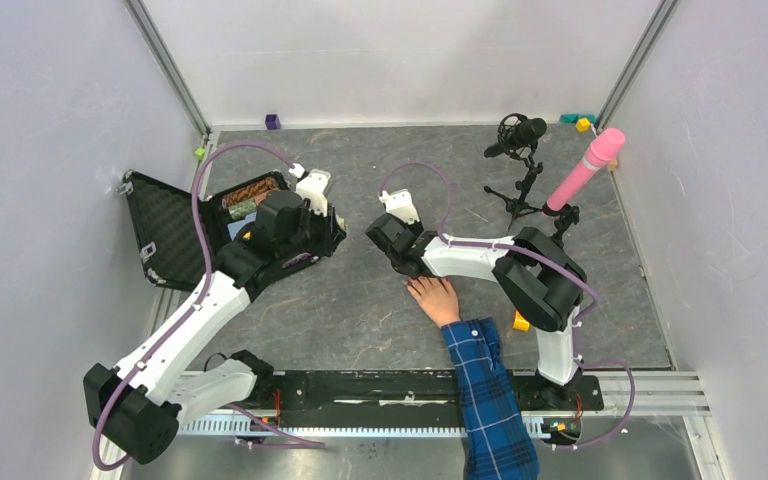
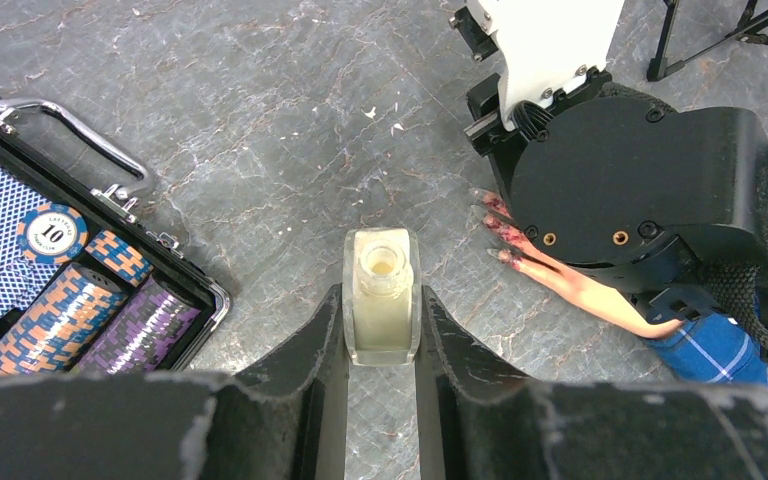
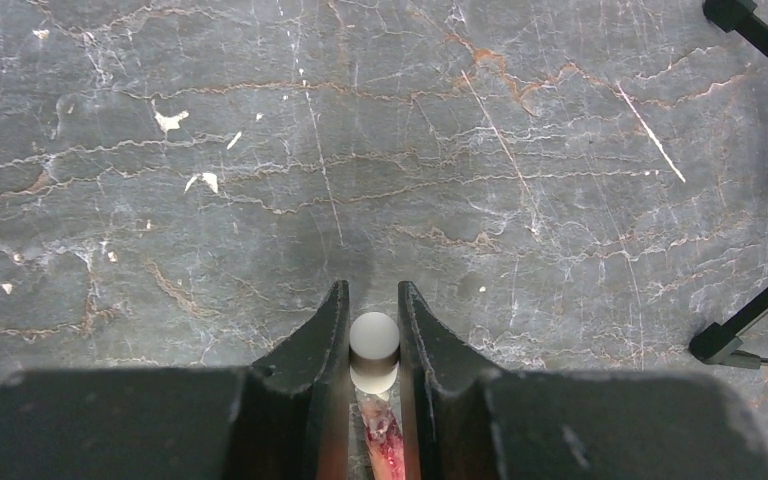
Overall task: Paint the nails
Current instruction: Paint the nail polish on the nail.
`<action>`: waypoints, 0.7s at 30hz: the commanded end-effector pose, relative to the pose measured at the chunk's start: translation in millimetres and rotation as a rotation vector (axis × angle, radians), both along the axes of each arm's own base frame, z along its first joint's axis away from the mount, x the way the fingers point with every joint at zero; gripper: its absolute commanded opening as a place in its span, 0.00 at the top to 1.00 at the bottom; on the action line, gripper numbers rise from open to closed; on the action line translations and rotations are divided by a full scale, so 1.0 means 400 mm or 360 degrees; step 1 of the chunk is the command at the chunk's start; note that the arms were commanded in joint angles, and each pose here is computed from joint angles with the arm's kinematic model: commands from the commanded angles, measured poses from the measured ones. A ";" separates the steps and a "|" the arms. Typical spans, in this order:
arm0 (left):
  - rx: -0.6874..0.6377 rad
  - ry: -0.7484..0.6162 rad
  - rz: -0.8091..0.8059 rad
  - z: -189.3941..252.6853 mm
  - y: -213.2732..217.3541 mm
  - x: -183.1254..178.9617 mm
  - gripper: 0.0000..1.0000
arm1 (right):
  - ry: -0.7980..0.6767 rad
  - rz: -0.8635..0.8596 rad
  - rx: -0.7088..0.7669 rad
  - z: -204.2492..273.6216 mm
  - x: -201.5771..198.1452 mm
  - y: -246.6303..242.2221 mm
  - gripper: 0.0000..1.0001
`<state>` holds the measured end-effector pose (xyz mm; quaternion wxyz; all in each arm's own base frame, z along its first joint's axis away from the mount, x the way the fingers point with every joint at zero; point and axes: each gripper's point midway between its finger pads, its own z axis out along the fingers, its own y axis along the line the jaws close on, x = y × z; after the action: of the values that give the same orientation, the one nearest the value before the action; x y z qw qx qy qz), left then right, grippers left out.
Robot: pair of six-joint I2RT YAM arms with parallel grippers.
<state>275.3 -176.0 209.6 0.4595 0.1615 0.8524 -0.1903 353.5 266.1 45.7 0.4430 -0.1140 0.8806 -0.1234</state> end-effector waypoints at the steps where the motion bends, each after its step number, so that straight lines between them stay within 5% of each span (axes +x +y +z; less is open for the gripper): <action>1: -0.0036 -0.0089 0.0028 0.041 0.006 0.011 0.96 | -0.0068 0.0008 0.0081 0.031 0.027 0.042 1.00; 21: -0.0036 -0.0098 0.0032 0.044 0.009 0.009 0.96 | -0.0035 0.0057 0.0195 0.035 0.024 0.080 1.00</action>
<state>274.3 -175.4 213.5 0.4648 0.1610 0.8493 -0.1919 355.9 280.2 47.5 0.4441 -0.1148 0.8838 -0.0921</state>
